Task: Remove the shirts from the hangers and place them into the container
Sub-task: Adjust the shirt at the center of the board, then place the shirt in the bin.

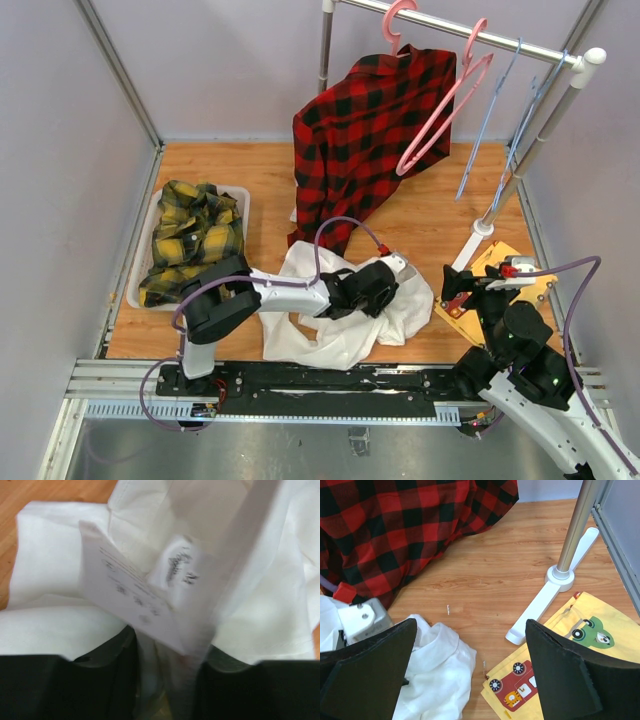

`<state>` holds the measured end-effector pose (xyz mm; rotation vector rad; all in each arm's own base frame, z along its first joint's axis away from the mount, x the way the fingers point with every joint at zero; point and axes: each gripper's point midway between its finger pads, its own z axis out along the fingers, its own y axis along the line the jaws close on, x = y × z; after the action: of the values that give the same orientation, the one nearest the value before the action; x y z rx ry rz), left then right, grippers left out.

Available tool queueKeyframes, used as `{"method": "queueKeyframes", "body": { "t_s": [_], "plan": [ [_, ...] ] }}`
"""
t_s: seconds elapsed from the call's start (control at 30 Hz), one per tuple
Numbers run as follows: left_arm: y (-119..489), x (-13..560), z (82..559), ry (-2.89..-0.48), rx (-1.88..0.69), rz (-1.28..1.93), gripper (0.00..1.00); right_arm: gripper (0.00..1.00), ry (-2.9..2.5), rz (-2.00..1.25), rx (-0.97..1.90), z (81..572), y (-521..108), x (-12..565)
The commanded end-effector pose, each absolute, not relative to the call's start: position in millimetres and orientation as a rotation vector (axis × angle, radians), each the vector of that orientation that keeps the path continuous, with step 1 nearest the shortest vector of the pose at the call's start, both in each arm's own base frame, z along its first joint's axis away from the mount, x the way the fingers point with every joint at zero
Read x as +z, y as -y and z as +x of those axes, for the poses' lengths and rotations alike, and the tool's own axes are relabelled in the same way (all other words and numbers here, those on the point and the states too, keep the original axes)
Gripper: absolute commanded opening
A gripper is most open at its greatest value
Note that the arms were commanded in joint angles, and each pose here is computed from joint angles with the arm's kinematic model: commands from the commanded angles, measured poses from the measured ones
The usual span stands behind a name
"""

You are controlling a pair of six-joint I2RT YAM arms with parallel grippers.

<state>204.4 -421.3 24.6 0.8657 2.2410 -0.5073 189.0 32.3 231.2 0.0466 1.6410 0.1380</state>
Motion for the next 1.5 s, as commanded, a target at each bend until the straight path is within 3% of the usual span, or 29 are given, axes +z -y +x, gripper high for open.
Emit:
{"method": "queueKeyframes", "body": {
  "t_s": [0.0,0.07,0.17,0.4,0.63,1.33,1.47],
  "plan": [
    [347,-53,144,-2.482,-0.22,1.088,0.25,0.91,-1.64,0.067,0.129,191,-31,229],
    [350,-37,144,-2.457,-0.248,1.05,0.07,0.91,-1.642,0.067,0.132,190,-31,229],
    [353,9,152,-2.379,-0.274,0.992,0.01,0.91,-1.642,0.082,0.129,189,-29,227],
    [346,169,174,-2.066,-0.47,0.766,0.01,0.91,-1.641,0.095,0.117,189,-26,227],
    [281,283,189,-1.838,-0.494,0.471,0.0,0.91,-1.639,0.107,0.113,190,-25,227],
    [46,414,244,-1.627,0.07,-0.195,0.01,0.91,-1.626,0.118,0.098,192,-23,229],
    [16,410,249,-1.651,0.226,-0.255,0.01,0.91,-1.623,0.112,0.1,193,-25,229]
  ]
}}
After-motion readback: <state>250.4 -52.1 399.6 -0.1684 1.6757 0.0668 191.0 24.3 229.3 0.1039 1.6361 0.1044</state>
